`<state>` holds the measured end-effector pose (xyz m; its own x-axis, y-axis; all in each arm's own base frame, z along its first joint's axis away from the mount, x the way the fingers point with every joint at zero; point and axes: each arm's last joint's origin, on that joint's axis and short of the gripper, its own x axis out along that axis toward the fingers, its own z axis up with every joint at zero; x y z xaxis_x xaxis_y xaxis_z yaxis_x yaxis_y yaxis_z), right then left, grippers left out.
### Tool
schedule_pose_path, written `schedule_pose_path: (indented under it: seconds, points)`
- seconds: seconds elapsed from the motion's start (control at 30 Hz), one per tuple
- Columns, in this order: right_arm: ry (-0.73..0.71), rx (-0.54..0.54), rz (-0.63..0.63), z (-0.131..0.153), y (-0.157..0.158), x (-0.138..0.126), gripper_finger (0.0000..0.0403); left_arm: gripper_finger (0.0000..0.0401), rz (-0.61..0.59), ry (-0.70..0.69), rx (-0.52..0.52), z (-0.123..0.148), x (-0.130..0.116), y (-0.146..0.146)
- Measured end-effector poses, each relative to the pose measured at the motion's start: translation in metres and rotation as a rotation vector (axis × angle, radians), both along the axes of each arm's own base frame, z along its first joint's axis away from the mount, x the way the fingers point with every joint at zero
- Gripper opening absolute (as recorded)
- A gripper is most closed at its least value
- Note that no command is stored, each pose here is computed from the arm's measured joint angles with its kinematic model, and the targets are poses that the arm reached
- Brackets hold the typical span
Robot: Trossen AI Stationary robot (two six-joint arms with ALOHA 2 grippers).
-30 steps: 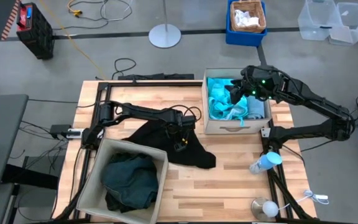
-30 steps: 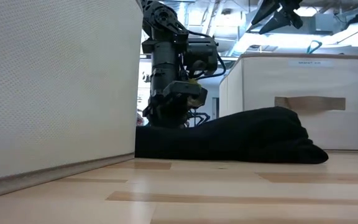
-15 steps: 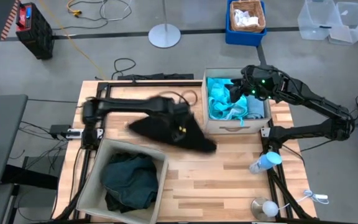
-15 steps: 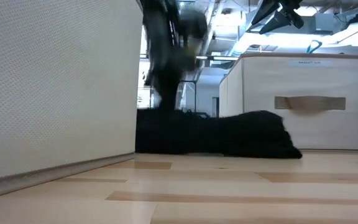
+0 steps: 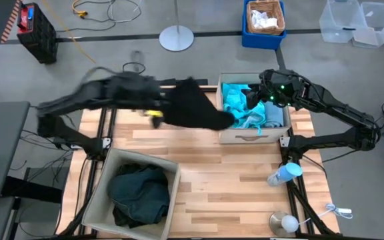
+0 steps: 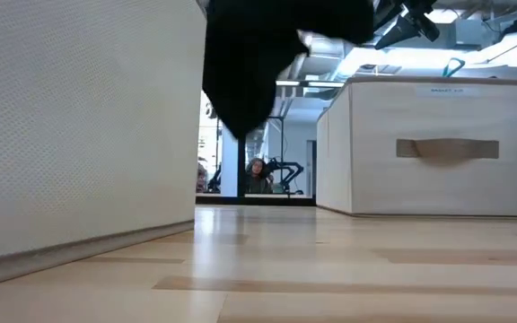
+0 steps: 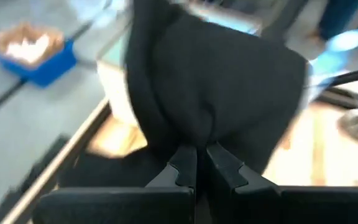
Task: Sort clothes
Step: Put the black shirt into the bottom laundry bin
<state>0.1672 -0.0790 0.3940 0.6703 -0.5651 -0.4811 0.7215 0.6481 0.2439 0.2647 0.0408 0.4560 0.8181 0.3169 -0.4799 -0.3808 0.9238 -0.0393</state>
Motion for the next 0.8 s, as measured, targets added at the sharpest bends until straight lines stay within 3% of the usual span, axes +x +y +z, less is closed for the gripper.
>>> schedule_pose_path:
  seconds: [0.23, 0.43, 0.63, 0.7, 0.8]
  points:
    - [0.001, 0.000, 0.000, 0.000, 0.000, 0.000, 0.0221, 0.0004, -0.310, -0.255, 0.031, 0.053, -0.096, -0.034]
    - [0.001, -0.001, 0.001, 0.000, 0.000, 0.000, 0.0221, 0.0003, -0.573, -0.435, -0.085, 0.072, -0.157, -0.055]
    - [0.003, -0.002, 0.002, 0.000, 0.000, 0.000, 0.0221, 0.0003, -0.859, -0.485, -0.266, 0.079, -0.177, -0.069]
    - [0.004, -0.002, 0.002, 0.000, 0.000, 0.000, 0.0221, 0.0003, -0.873, -0.420, -0.339, 0.074, -0.171, -0.074]
    - [0.004, -0.001, 0.001, 0.000, 0.000, 0.000, 0.0221, 0.0003, -0.839, -0.214, -0.446, 0.057, -0.157, -0.080]
